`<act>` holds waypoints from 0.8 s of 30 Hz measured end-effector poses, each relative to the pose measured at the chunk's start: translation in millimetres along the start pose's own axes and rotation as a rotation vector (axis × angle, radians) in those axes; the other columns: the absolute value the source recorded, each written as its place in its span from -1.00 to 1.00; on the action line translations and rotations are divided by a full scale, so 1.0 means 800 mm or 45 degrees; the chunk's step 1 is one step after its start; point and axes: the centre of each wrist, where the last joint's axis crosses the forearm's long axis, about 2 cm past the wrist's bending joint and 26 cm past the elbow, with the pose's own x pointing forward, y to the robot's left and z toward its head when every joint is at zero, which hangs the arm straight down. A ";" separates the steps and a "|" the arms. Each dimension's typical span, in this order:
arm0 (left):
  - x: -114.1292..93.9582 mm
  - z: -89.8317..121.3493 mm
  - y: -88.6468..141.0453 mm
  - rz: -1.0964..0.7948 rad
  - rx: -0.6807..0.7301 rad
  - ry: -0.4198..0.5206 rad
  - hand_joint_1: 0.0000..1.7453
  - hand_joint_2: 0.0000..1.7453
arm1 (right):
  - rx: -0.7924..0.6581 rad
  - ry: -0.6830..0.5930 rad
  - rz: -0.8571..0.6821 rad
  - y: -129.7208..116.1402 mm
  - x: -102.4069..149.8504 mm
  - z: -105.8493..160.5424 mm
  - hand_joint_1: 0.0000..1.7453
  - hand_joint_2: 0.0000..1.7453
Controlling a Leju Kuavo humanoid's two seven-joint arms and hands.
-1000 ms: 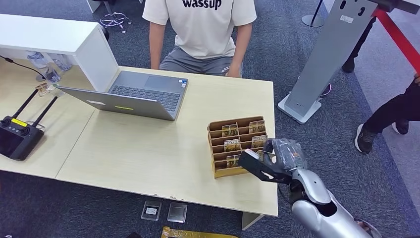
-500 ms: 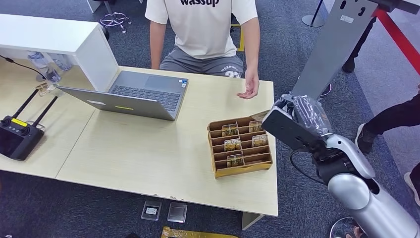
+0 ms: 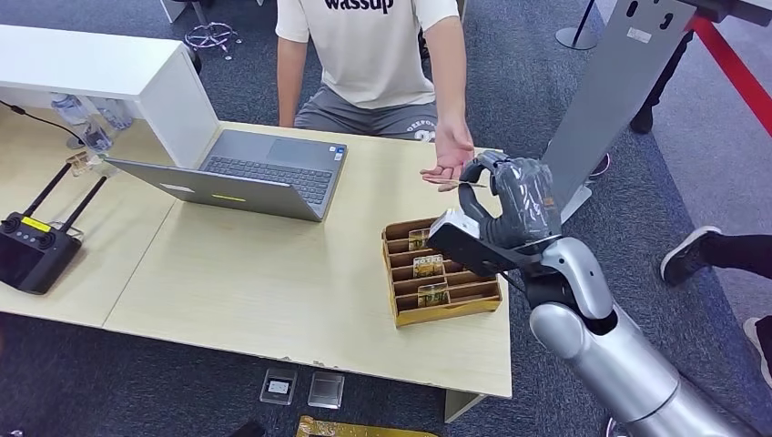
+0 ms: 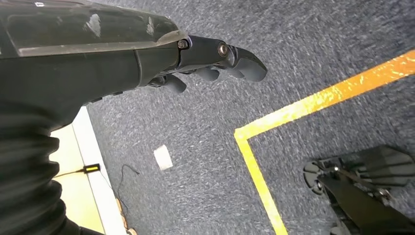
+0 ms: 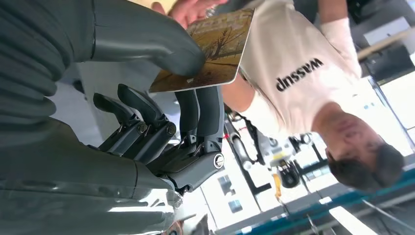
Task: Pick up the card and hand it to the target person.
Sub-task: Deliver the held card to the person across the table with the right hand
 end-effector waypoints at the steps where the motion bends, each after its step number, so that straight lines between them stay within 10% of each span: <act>1: 0.003 0.000 -0.001 -0.002 -0.004 -0.005 -1.00 1.00 | -0.034 -0.028 0.010 0.008 -0.001 -0.004 1.00 1.00; 17: 0.017 0.002 -0.009 -0.030 -0.071 -0.047 -1.00 1.00 | -0.127 0.026 0.033 0.088 -0.018 -0.021 1.00 1.00; 21: 0.018 0.002 -0.009 -0.034 -0.085 -0.053 -1.00 1.00 | -0.099 0.056 0.036 0.098 -0.021 -0.019 -0.60 1.00; 22: 0.018 0.002 -0.009 -0.035 -0.088 -0.055 -1.00 1.00 | -0.092 0.063 0.037 0.101 -0.022 -0.019 -0.68 1.00; 24: 0.019 0.002 -0.009 -0.043 -0.094 -0.056 -1.00 0.00 | -0.078 0.075 0.033 0.105 -0.023 -0.017 -0.89 1.00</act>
